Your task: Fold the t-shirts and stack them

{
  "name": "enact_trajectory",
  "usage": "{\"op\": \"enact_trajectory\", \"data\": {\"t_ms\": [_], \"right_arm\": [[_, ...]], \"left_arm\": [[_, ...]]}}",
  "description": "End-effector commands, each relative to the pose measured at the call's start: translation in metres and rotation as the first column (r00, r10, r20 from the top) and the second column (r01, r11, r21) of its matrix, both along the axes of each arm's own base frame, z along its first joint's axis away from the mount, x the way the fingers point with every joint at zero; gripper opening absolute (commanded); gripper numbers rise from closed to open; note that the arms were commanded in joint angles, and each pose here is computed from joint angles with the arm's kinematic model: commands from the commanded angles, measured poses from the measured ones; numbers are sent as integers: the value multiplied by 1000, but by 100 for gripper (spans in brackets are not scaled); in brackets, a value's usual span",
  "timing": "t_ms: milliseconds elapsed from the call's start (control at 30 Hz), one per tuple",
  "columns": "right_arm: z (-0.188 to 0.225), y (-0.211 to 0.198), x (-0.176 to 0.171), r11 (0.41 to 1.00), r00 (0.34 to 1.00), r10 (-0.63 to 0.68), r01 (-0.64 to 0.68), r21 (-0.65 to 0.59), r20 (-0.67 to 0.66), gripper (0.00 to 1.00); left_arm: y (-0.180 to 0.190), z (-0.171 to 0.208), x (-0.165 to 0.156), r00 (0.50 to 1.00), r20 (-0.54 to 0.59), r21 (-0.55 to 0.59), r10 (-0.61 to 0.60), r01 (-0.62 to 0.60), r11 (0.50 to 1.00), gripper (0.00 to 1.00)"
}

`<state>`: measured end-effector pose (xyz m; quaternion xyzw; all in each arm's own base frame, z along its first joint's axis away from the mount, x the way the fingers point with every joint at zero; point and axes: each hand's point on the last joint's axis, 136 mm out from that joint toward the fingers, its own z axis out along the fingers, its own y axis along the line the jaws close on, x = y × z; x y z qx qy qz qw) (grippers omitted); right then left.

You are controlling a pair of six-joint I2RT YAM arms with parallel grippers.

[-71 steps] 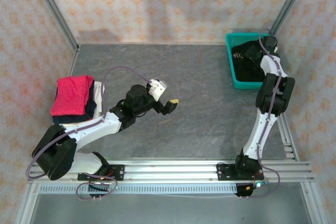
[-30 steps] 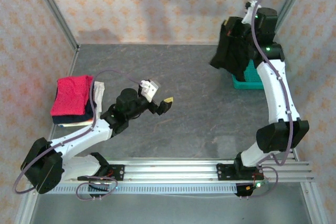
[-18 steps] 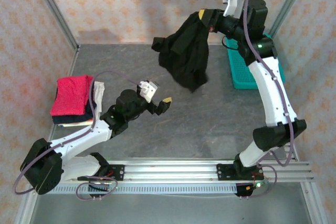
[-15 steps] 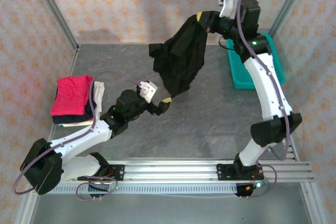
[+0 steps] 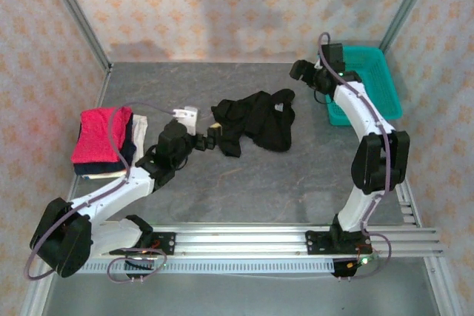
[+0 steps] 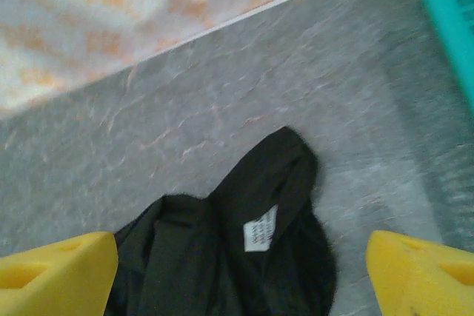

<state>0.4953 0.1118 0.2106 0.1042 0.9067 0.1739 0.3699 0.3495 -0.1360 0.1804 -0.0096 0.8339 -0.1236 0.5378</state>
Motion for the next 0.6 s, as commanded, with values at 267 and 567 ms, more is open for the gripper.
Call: {"op": "enact_trajectory", "data": {"t_ms": [267,567], "right_arm": [[-90,128,-48,969,955,241,-247,-12,-173,83],[-145,127,-42,976,932,192,-215,-42,-306,53]], "left_arm": [[20,-46,4,949,-227,-122,218,-250,961,100],[-15,-76,17,932,-333,-265,139,-234,935,100]]}}
